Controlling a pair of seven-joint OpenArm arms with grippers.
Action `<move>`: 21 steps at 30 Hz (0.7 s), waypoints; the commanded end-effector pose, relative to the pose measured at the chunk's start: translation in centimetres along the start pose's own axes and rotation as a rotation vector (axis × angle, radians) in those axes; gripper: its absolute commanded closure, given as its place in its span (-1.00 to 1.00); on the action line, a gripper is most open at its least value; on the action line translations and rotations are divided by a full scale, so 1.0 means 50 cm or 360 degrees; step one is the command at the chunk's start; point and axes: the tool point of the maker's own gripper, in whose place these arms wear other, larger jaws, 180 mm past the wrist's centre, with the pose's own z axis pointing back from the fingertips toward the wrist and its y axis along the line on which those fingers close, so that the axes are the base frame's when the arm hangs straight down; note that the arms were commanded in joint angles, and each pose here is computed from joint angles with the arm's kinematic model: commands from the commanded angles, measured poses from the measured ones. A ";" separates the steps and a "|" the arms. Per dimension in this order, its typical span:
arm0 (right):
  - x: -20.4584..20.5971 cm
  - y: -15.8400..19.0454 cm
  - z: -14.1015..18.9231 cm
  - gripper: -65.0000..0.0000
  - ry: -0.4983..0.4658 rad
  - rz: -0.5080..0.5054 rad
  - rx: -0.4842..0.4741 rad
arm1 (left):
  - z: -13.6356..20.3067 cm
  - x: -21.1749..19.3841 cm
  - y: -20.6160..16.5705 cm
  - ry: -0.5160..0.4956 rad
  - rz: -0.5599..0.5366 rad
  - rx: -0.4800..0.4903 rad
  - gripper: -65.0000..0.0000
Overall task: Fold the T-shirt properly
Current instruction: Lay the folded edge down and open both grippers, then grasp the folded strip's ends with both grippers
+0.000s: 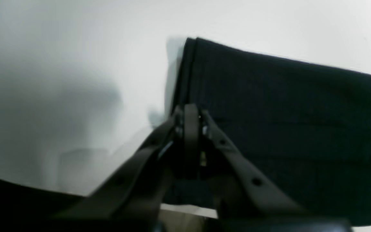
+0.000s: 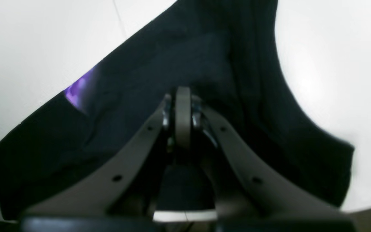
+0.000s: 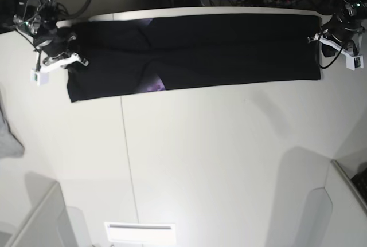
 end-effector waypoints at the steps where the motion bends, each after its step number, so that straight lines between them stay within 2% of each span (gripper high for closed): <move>1: 0.008 -0.008 -0.001 1.00 -0.0012 -0.0001 -0.0007 | 0.001 0.022 0.008 -0.0053 -0.0010 0.0012 1.00; 9: -0.023 -0.058 -0.043 1.00 0.0096 -0.0117 -0.0071 | -0.088 -0.052 -0.011 0.0171 0.0115 -0.0097 1.00; 12: -0.019 -0.068 -0.058 1.00 0.0108 -0.0151 -0.0082 | -0.114 -0.067 -0.031 0.0197 0.0097 -0.0137 1.00; 18: 0.003 -0.086 -0.088 1.00 0.0120 -0.0192 -0.0107 | -0.158 -0.051 -0.032 0.0212 0.0015 -0.0062 1.00; 21: 0.024 -0.101 -0.103 1.00 0.0107 -0.0142 -0.0186 | -0.168 -0.023 -0.036 0.0174 0.0000 -0.0049 1.00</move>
